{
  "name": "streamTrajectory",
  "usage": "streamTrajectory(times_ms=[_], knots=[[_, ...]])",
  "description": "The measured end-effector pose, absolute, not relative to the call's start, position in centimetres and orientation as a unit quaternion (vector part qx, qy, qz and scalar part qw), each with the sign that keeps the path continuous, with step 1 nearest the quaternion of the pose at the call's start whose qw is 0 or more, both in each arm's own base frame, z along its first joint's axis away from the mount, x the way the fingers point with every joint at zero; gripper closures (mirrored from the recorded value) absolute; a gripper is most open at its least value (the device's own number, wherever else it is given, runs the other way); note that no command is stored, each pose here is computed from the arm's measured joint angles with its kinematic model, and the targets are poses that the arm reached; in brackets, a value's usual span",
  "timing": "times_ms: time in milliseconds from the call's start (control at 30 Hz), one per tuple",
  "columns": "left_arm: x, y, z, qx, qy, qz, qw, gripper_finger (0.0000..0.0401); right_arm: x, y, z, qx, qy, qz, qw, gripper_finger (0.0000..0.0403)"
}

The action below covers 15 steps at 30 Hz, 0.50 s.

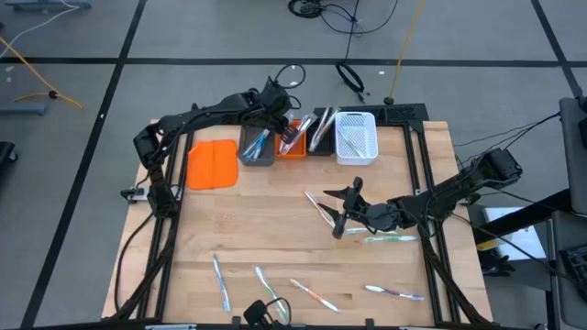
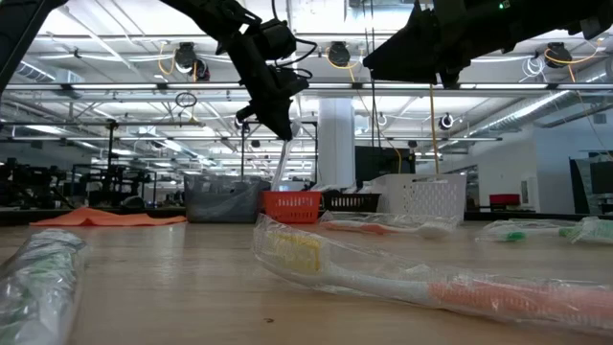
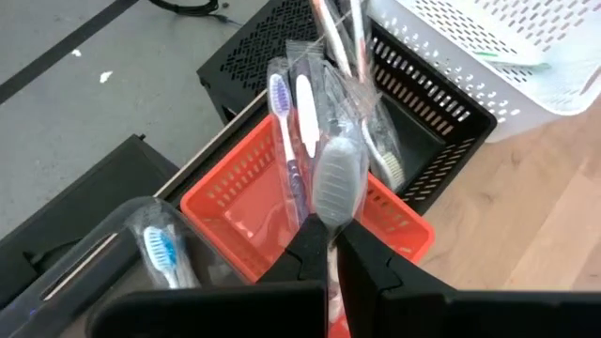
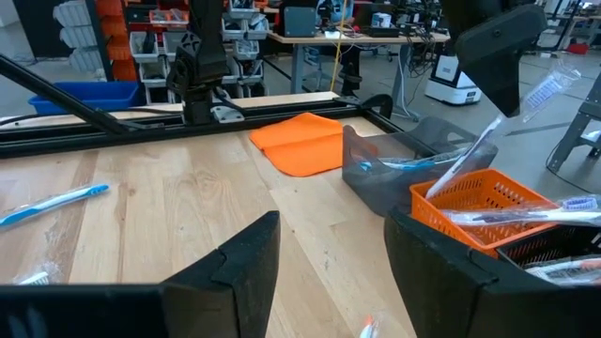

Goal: Pick & Place Toothbrushes
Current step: Put the violet toothbrush into the orange bin

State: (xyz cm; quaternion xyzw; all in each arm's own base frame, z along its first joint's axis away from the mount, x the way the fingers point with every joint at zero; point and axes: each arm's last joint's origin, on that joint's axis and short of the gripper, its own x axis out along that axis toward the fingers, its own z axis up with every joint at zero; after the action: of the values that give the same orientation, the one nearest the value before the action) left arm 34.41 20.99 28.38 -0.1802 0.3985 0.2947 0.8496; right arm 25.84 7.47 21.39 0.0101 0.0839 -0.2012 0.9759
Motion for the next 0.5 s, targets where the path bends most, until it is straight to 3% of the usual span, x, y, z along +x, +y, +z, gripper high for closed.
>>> streamTrajectory(times_ms=[500], knots=[[34.3,20.8,26.4,-0.177,0.409,0.297,0.845,0.0397,25.9,7.5,21.4,0.01,0.083,-0.201,0.976,0.0216]])
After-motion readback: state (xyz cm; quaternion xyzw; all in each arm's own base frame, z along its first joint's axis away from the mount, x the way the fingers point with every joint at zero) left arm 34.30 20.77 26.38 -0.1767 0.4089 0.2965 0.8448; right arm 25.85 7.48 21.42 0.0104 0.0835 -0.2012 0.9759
